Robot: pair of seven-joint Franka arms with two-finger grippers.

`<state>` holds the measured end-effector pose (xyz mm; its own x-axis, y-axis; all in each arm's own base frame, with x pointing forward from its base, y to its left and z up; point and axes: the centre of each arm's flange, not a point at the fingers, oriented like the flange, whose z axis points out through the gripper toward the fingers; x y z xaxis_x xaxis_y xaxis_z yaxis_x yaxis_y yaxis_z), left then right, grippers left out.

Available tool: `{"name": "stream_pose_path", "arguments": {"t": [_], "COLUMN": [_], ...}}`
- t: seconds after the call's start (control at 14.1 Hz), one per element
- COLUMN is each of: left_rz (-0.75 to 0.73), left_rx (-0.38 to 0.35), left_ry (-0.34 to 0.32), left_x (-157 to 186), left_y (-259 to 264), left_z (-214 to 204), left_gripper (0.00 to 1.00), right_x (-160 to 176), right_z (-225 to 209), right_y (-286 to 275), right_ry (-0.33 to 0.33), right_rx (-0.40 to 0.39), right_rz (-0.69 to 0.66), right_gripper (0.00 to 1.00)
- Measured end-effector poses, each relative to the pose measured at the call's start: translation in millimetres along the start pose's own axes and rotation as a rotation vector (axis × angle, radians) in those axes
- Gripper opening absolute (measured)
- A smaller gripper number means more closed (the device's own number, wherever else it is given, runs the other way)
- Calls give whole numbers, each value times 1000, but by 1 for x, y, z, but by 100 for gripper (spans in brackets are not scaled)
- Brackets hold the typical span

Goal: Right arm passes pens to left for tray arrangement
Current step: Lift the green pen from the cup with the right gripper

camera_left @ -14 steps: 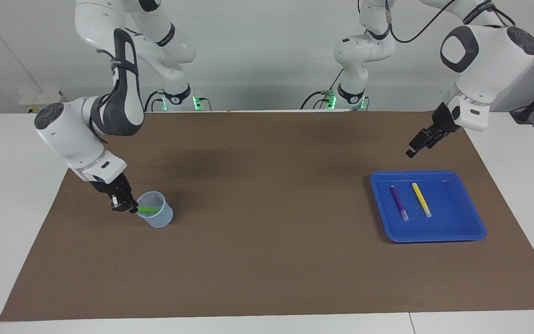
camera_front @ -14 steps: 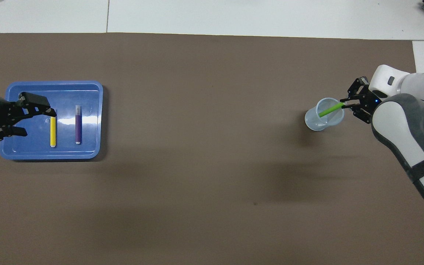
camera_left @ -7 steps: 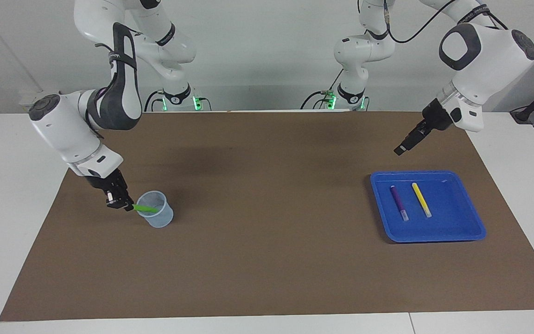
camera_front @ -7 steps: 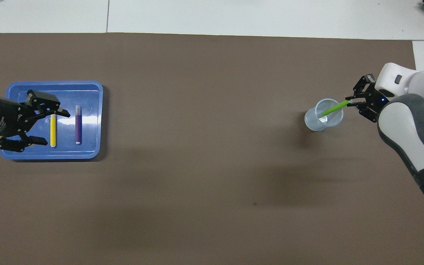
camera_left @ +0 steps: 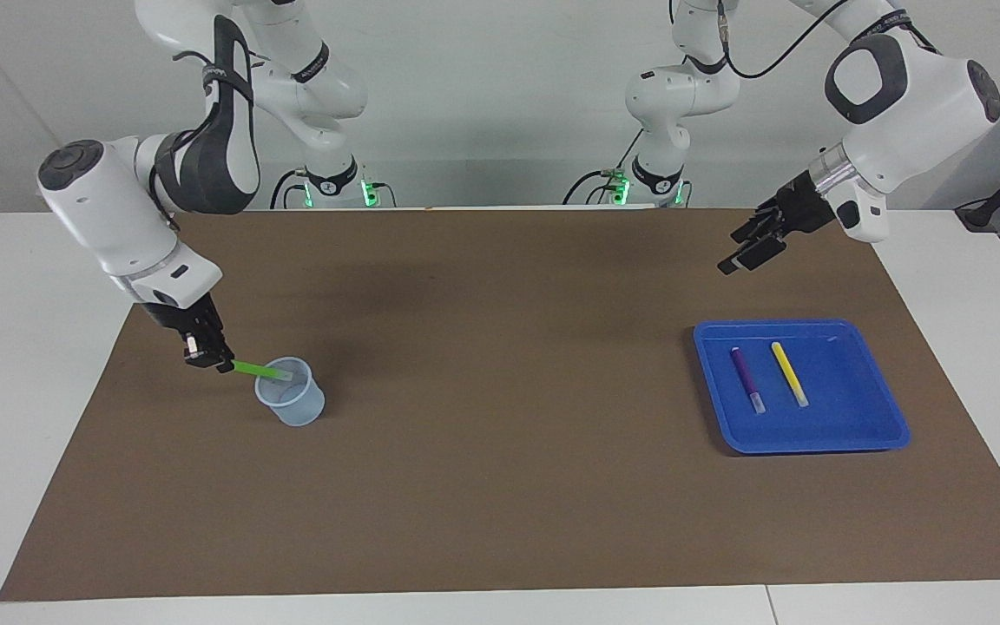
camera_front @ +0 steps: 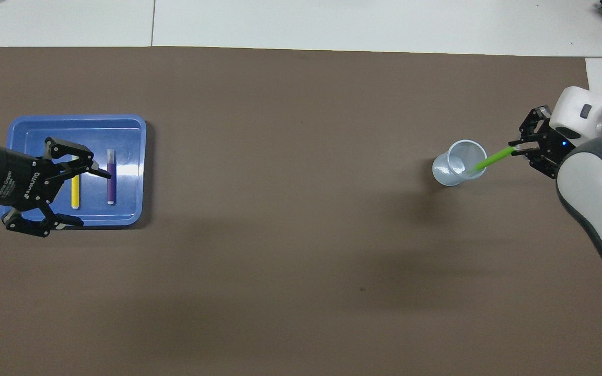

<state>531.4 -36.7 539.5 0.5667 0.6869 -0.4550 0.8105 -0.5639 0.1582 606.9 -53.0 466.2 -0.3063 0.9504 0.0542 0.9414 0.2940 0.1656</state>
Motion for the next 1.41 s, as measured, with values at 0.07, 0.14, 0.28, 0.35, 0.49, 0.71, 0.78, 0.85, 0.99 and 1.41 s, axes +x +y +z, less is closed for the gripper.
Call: {"name": "stream_pose_path", "arguments": {"t": [0.07,0.14,0.28,0.35,0.49,0.71,0.78,0.85,0.99,1.41], "left_rz": [-11,-27,-100,-153,-248,-321,-338,-349,-358,-339], "left_rx": [6,10,2,-7,-32,-45,-49,-52,-54,-64], "left_ry": [-13,-30,-86,-118,-170,-210,-221,-229,-230,-206], "left_x": [-1,-3,-10,-14,-21,-28,-29,-30,-31,-38], "left_y": [-1,-2,-2,0,4,9,10,11,11,18], "left_z": [1,1,2,2,1,1,1,1,-1,-7], "left_gripper": [97,97,96,96,96,96,96,96,96,97], "right_x": [1,3,8,9,11,12,14,17,25,35], "right_z": [-10,-20,-40,-50,-64,-85,-94,-102,-113,-118], "right_y": [-1,-2,-2,-2,-1,0,1,3,7,5], "right_ry": [-20,-43,-77,-83,-90,-141,-172,-192,-203,-179], "right_rx": [3,1,-14,-22,-33,-49,-58,-70,-91,-58], "right_rz": [-3,-2,-6,-7,2,34,50,69,119,422], "right_gripper": [18,18,18,18,18,18,18,18,18,18]}}
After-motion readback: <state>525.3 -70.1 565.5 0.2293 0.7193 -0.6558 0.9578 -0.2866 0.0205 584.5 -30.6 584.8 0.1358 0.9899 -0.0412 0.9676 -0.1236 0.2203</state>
